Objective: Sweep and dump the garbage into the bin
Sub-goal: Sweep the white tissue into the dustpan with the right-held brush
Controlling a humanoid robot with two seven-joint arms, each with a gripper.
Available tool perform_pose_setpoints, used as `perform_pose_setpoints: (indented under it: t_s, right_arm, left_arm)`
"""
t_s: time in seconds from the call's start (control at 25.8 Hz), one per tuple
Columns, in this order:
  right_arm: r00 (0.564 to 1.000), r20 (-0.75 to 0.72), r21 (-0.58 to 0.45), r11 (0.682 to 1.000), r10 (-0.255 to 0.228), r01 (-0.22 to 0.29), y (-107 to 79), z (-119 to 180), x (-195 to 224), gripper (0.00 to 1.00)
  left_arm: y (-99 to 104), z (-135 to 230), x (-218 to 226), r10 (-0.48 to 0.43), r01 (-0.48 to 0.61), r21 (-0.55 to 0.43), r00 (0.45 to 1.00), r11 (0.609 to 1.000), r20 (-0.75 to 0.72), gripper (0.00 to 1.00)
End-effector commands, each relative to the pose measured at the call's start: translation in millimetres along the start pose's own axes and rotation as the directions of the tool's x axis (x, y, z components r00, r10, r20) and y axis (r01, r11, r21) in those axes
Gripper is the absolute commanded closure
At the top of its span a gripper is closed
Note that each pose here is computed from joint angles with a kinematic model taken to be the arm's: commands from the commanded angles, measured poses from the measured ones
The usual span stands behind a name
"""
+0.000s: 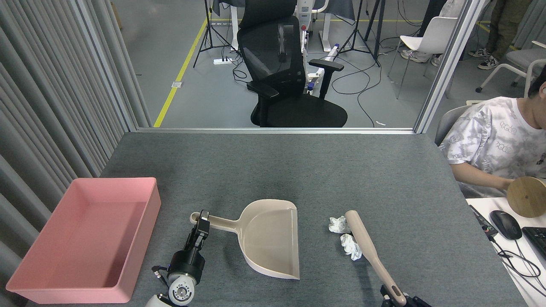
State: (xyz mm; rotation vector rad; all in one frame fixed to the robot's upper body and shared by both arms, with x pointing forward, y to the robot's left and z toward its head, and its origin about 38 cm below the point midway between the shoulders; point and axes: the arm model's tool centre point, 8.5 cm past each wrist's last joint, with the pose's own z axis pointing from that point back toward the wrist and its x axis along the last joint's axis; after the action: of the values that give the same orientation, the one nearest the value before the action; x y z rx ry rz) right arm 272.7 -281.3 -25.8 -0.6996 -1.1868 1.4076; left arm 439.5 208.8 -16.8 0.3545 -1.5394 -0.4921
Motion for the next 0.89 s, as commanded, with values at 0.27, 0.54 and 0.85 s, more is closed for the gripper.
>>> perform_pose_setpoints:
  t_s: [0.27,0.54,0.85]
  right_arm:
    - [0.99,0.142,0.055,0.998,-0.02,0.012,22.5,-30,98,1.0]
    - [0.975,0.218,0.042,0.999,-0.038,0.029,14.7,-56,172,1.0]
    - [0.961,0.271,-0.028,0.998,-0.055,0.065,-1.6,-62,205,1.0]
  left_arm:
    - [-3,13,-7,-0.001,0.001,-0.005,1.0,1.0,-0.01,0.67]
    - [-4,15,-7,0.0,0.0,-0.006,1.0,1.0,-0.007,0.67]
    - [-5,17,-9,0.0,0.0,-0.008,1.0,1.0,-0.011,0.67]
